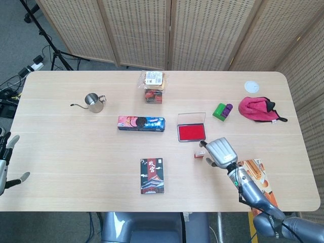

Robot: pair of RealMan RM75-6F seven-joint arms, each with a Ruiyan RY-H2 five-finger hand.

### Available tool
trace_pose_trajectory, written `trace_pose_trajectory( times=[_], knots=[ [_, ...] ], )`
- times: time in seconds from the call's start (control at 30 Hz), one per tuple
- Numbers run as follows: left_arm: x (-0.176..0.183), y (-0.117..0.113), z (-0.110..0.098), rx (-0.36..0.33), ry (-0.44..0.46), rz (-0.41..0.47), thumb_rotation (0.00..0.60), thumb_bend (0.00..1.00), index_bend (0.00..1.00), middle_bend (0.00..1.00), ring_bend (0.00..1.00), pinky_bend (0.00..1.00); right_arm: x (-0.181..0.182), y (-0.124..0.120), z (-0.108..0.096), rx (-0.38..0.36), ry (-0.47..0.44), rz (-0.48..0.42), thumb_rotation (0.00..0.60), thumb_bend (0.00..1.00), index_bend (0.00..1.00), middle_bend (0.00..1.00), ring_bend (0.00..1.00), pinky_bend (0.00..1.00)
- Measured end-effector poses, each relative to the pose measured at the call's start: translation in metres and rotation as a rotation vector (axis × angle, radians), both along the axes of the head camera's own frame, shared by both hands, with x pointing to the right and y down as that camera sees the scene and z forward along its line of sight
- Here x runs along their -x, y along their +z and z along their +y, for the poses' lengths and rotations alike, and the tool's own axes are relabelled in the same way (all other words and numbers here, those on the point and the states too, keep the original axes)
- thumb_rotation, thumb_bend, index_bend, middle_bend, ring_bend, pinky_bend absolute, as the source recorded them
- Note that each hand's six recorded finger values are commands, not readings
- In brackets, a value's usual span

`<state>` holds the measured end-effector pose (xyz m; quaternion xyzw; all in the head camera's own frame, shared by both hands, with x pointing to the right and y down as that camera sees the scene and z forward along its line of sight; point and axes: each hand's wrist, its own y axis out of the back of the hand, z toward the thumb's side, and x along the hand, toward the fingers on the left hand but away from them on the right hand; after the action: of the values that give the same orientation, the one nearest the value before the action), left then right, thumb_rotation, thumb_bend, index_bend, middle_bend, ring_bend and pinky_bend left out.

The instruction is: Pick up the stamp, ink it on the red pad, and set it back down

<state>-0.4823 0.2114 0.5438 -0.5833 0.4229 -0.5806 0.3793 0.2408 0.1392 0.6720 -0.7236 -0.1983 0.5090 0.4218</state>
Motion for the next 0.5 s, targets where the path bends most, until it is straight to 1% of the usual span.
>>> trace_pose_trajectory(
  times=[0.33,0.5],
  knots=[
    [0.002,0.000,-0.002,-0.001,-0.013,0.000,0.600,0.00,0.00,0.00,0.00,0.00,0.015,0.016,0.005,0.011,-0.015,-0.002,0.600,0.34,0.35,0.92,1.00,1.00],
    [0.003,0.001,-0.003,0.003,-0.016,0.000,0.600,0.00,0.00,0.00,0.00,0.00,0.020,0.025,0.004,0.008,-0.025,0.011,0.600,0.34,0.36,0.92,1.00,1.00]
  ],
)
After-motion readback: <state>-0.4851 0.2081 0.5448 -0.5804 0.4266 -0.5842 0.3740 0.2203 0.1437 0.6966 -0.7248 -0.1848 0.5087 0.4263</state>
